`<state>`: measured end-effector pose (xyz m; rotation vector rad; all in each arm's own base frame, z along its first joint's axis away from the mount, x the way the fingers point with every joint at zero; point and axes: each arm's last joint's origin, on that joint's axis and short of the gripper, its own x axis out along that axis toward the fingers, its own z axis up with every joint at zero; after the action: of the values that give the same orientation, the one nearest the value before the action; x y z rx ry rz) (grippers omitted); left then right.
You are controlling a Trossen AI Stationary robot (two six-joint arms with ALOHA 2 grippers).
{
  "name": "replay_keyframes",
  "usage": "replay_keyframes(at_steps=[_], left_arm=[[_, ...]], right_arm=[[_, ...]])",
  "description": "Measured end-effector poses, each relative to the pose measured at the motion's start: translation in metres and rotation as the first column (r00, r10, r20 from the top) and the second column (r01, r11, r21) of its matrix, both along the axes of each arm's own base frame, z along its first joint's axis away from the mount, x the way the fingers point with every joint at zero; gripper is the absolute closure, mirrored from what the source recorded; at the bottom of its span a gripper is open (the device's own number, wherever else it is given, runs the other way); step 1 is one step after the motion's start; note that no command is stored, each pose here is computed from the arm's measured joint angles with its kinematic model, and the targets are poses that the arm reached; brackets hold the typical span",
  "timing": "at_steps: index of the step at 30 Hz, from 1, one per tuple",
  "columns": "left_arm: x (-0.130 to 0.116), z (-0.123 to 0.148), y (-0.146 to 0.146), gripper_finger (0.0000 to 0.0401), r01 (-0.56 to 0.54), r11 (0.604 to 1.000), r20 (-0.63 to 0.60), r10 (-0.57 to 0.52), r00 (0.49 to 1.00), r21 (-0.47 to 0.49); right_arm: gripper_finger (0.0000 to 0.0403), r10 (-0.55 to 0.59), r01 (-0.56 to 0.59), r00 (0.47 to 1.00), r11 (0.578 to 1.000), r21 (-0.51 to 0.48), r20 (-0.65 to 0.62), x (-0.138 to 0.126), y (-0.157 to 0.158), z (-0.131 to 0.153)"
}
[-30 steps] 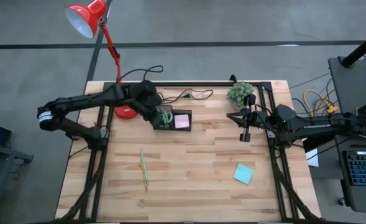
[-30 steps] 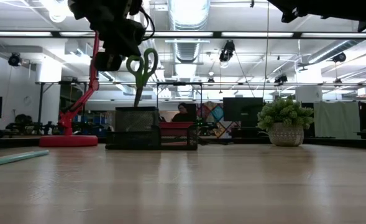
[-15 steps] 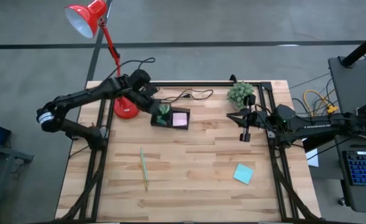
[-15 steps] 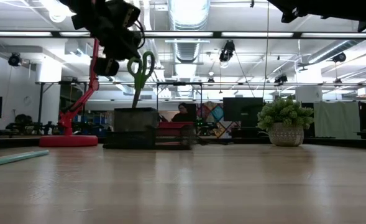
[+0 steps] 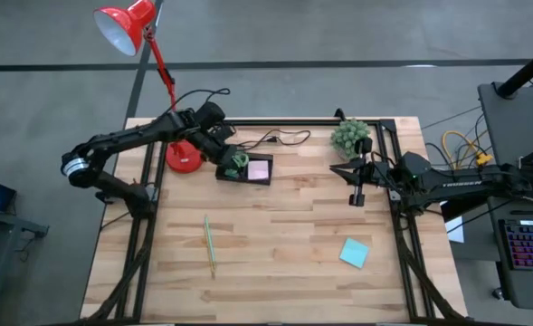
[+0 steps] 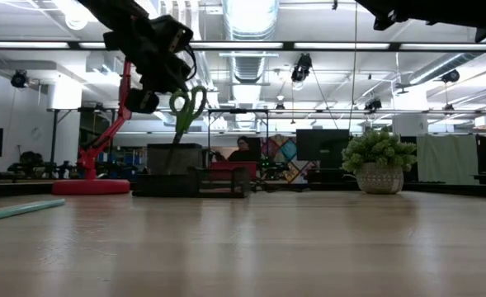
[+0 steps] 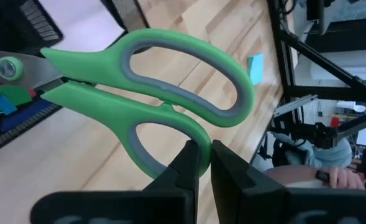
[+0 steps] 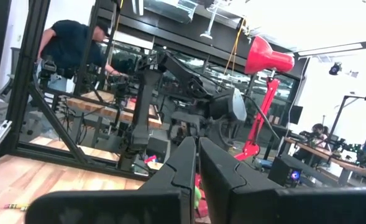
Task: Pick and place office supplies into organizer
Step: Put the green scissors into the black mesh desk organizer
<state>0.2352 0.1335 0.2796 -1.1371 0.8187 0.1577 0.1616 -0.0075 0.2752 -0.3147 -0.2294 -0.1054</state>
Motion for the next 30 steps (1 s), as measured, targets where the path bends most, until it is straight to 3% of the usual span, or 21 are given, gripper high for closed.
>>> replay_keyframes(at_steps=[5, 10, 18, 30], left_arm=[[0.005, -0.011, 0.008, 0.0391, -0.013, 1.0, -0.036, 0.012, 0.999, -0.022], [0.009, -0.013, 0.014, 0.036, -0.011, 1.0, -0.041, 0.01, 0.999, -0.017], [0.002, -0.001, 0.022, 0.0317, -0.042, 0.999, 0.012, 0.042, 0.999, 0.028], [-0.005, 0.004, 0.026, 0.031, -0.062, 0.995, 0.029, 0.06, 0.998, 0.075]], right_arm=[[0.039, 0.0, 0.0, 1.0, 1.0, 0.0, -0.001, 0.0, 0.0, 0.0], [0.039, 0.0, 0.0, 1.0, 1.0, 0.0, 0.0, 0.0, 0.0, 0.0], [0.039, 0.0, 0.0, 1.0, 1.0, 0.0, -0.001, 0.0, 0.0, 0.0], [0.039, 0.0, 0.0, 1.0, 1.0, 0.0, -0.001, 0.0, 0.0, 0.0]])
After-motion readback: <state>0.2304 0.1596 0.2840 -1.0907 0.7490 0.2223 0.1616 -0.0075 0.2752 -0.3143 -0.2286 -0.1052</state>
